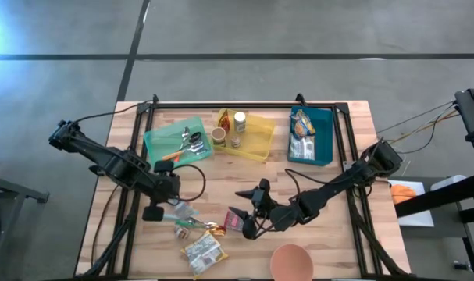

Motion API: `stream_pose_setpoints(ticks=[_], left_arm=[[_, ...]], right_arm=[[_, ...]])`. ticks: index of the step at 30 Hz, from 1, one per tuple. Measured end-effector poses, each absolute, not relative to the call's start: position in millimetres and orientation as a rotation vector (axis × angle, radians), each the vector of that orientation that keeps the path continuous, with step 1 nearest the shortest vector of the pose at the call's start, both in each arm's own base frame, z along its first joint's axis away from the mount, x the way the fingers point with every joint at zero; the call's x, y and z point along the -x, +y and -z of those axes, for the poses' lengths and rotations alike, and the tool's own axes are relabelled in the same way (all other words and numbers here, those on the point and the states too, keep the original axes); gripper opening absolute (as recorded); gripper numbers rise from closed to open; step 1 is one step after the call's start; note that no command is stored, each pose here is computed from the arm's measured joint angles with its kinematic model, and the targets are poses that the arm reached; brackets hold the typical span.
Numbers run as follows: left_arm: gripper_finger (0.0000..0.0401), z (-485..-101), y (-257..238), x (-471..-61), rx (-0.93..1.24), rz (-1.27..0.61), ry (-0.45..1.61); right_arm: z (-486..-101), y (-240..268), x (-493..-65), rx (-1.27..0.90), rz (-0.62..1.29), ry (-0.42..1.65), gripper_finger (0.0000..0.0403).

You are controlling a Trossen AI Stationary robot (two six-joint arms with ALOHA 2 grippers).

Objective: Pick & Place Food Item
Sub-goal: Put the light blue noodle pack into the blue bin

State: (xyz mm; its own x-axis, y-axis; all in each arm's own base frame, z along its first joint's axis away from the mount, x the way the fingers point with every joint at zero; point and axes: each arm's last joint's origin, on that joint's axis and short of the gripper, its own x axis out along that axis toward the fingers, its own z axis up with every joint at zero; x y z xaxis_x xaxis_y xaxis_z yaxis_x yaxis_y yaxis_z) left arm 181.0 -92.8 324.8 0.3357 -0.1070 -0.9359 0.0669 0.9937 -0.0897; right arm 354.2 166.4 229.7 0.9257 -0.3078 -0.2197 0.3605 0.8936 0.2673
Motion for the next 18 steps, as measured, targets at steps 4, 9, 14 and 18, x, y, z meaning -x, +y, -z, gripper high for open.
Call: stream_pose_setpoints(ticks=[4, 9, 14, 18], left_arm=[[0.0, -326.5, -92.5, -183.0, -0.002, 0.105, 1.187], [0.0, -327.5, -92.8, -185.6, -0.034, 0.101, 1.148], [0.0, -328.2, -93.0, -187.0, -0.049, 0.102, 1.128], [0.0, -329.1, -92.2, -189.6, -0.05, 0.105, 1.106]], right_arm=[[-228.8, 164.1, -355.7, -0.348, 0.329, 0.18, 0.0256], [-224.4, 162.0, -355.1, -0.356, 0.316, 0.197, 0.0256], [-223.6, 160.2, -355.5, -0.388, 0.324, 0.194, 0.0256], [-223.0, 157.7, -357.2, -0.399, 0.298, 0.208, 0.0256]])
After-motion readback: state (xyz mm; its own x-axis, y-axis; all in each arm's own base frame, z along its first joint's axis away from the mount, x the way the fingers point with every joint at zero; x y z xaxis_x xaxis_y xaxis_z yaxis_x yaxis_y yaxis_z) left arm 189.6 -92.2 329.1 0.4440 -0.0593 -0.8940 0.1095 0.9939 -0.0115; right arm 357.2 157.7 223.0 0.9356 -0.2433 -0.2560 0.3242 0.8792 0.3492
